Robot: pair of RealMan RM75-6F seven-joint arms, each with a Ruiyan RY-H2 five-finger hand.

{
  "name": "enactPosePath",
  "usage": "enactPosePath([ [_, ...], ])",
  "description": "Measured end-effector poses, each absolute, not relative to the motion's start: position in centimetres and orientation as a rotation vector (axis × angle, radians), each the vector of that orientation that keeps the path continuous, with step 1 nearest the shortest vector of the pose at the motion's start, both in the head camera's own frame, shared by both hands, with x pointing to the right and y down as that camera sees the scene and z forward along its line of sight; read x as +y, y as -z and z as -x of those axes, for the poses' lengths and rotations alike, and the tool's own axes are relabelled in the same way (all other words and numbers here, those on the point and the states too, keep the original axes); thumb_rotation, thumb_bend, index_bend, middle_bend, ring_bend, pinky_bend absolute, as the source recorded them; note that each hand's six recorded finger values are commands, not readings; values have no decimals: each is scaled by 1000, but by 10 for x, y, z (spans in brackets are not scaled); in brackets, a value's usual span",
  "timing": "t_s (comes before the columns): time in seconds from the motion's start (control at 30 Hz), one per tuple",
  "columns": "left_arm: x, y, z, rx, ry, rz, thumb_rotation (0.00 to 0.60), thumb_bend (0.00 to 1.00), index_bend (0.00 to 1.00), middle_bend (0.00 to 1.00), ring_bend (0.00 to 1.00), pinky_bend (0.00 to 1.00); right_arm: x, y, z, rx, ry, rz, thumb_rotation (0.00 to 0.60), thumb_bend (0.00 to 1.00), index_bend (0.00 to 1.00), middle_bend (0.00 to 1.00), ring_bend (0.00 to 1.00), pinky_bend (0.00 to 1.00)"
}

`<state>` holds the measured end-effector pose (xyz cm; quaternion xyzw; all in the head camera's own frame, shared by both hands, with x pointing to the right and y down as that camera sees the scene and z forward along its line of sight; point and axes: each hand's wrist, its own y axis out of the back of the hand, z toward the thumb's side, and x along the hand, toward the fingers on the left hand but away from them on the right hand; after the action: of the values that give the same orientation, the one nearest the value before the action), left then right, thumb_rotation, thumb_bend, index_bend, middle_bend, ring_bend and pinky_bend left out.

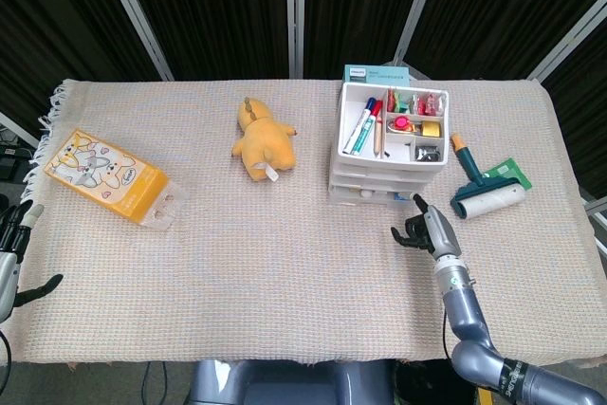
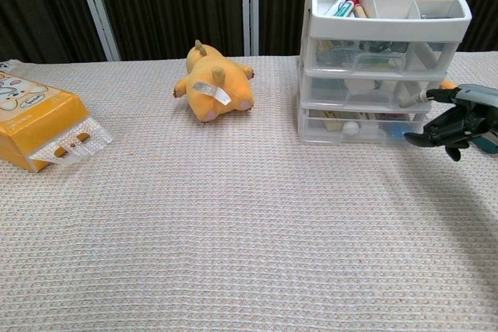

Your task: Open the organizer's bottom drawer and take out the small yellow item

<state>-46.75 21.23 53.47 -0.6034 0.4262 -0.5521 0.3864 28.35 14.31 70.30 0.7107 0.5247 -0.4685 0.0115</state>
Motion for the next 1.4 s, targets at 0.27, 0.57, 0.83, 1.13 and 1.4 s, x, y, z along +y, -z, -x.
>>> enactPosePath([
  [0.27,212,-536,468,1085,1408,1536,600,19,0,0,0,0,140,-719,-283,1625,1520,-2184,600,277,249,883,906,736],
  [0.57,211,-537,468,1083,1414,1535,600,20,0,0,0,0,141,-734,-282,1599,1543,-2156,600,284,304,883,906,736],
  [0.83,211,-538,469,1082,1416,1537,600,19,0,0,0,0,143,-742,-280,1591,1535,-2141,600,289,420,883,906,736],
  [1.13,211,-537,468,1080,1412,1542,600,19,0,0,0,0,153,-737,-280,1566,1517,-2151,600,290,429,883,906,736],
  [1.4,213,-536,465,1076,1404,1545,600,19,0,0,0,0,167,-730,-286,1542,1519,-2155,600,290,432,883,906,736],
])
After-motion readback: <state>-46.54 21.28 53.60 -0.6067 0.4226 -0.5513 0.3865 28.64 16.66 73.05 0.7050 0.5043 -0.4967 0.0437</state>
